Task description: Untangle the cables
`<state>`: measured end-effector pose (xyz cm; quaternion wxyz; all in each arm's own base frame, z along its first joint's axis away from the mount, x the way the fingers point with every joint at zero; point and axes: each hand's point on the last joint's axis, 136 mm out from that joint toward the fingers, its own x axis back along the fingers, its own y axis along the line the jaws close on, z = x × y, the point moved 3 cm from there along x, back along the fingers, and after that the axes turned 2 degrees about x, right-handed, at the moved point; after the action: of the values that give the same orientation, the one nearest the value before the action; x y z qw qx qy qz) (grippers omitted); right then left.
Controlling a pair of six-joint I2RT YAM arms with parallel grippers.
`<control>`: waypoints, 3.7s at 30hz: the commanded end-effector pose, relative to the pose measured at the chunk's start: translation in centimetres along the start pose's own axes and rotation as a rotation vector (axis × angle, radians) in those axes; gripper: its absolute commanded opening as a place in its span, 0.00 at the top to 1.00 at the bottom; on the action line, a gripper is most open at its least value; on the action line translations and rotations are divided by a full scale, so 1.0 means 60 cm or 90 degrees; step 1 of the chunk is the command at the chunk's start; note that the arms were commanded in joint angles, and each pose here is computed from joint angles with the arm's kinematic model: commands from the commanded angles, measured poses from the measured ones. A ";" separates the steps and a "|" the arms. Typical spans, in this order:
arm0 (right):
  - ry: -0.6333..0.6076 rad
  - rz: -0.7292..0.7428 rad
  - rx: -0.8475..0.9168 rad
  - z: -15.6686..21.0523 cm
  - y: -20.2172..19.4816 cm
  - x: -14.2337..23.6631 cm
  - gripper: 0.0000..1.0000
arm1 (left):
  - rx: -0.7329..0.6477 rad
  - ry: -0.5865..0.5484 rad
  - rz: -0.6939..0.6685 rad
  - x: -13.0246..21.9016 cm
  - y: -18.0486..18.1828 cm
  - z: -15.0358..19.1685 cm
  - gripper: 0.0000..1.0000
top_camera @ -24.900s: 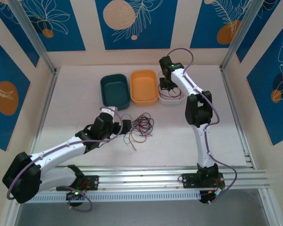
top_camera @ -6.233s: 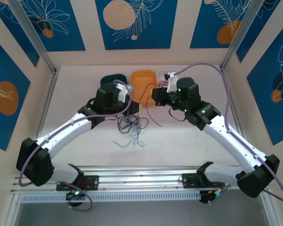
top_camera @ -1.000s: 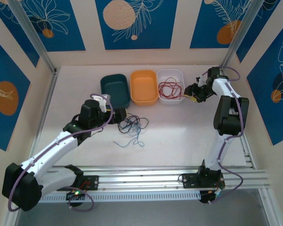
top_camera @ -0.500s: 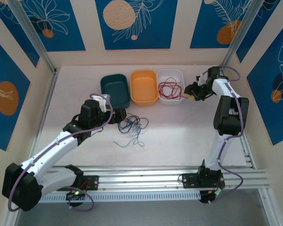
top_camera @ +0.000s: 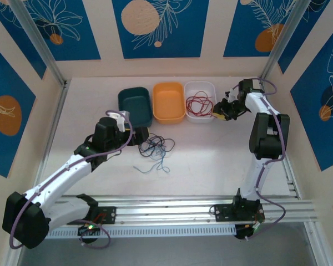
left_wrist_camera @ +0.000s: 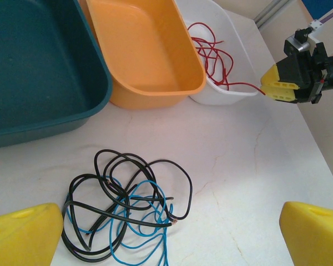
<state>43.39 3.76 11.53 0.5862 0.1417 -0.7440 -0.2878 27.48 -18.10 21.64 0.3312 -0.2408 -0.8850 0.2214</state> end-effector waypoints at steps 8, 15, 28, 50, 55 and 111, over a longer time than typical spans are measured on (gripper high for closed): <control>0.033 0.042 0.011 0.038 0.008 0.012 0.69 | 0.004 -0.013 0.009 0.004 0.002 -0.005 0.00; 0.036 0.046 0.024 0.044 0.009 0.009 0.70 | 0.006 -0.013 0.011 0.003 0.002 -0.006 0.00; 0.017 0.048 0.021 0.031 0.008 -0.002 0.63 | 0.010 -0.012 0.013 0.002 0.002 -0.004 0.00; -0.018 0.023 0.050 -0.017 0.080 0.005 0.93 | 0.011 -0.014 0.011 0.000 0.006 -0.007 0.00; -0.022 0.014 0.055 -0.050 0.100 -0.029 0.95 | 0.012 -0.011 0.010 -0.001 0.007 -0.005 0.00; -0.276 0.238 0.089 -0.172 0.071 0.037 0.62 | 0.006 -0.017 -0.018 -0.015 0.032 -0.002 0.00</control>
<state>50.87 3.74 16.63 0.4775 -0.0172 -0.8620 -0.1693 28.08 -17.48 20.25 0.3347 -0.2306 -0.8844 0.2296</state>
